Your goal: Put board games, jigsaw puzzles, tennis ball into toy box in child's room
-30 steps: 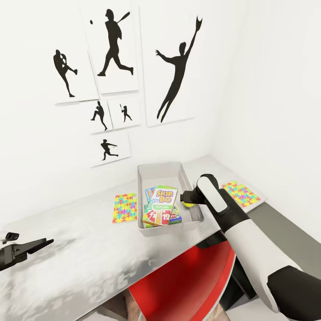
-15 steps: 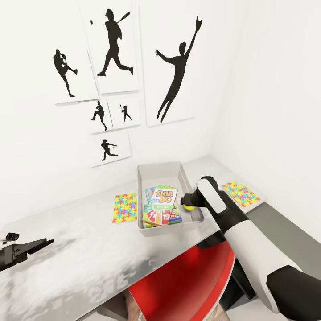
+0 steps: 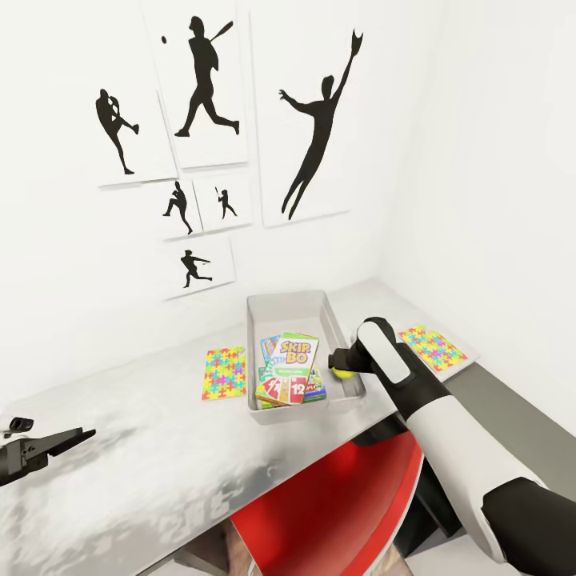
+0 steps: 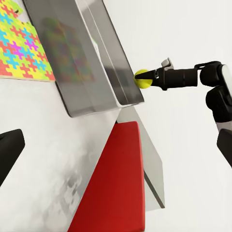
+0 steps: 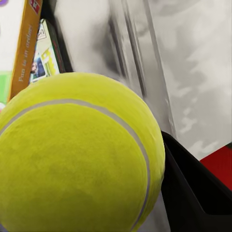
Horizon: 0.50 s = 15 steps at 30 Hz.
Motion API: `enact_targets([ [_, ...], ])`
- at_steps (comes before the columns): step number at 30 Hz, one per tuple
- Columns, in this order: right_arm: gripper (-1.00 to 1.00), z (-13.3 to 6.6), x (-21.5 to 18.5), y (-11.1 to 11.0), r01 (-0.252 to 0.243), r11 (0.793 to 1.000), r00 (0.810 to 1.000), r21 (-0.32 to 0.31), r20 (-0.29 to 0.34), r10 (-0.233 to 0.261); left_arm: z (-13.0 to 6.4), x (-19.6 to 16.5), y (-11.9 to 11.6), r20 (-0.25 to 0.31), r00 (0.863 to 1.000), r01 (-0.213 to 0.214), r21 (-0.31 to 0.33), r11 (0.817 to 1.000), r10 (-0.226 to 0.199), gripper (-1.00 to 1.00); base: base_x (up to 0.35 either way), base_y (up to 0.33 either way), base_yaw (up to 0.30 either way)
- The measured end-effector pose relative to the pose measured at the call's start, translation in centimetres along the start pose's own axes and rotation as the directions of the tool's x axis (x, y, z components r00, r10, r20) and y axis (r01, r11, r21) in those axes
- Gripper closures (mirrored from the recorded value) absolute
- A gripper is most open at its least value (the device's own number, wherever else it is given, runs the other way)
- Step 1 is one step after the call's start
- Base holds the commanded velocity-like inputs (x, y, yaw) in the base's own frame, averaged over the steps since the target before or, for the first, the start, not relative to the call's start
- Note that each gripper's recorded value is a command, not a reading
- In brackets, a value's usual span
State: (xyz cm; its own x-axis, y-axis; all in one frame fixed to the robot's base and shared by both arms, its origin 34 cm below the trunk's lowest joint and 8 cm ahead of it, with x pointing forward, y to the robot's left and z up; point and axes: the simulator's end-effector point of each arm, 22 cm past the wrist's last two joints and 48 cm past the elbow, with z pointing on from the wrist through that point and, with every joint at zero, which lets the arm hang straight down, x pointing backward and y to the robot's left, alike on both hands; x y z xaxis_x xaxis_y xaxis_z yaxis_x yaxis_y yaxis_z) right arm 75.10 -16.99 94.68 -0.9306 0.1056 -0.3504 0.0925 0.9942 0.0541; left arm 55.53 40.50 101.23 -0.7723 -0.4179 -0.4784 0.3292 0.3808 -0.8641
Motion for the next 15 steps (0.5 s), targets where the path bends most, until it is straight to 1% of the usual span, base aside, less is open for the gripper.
enact_targets([
  [15,1.00,-0.08,-0.05,-0.08,-0.001,1.000,1.000,0.000,0.002,0.001,-0.05,-0.05,-0.06,0.000,1.000,-0.002,0.000,1.000,0.002,-1.00,0.000,0.000,0.000],
])
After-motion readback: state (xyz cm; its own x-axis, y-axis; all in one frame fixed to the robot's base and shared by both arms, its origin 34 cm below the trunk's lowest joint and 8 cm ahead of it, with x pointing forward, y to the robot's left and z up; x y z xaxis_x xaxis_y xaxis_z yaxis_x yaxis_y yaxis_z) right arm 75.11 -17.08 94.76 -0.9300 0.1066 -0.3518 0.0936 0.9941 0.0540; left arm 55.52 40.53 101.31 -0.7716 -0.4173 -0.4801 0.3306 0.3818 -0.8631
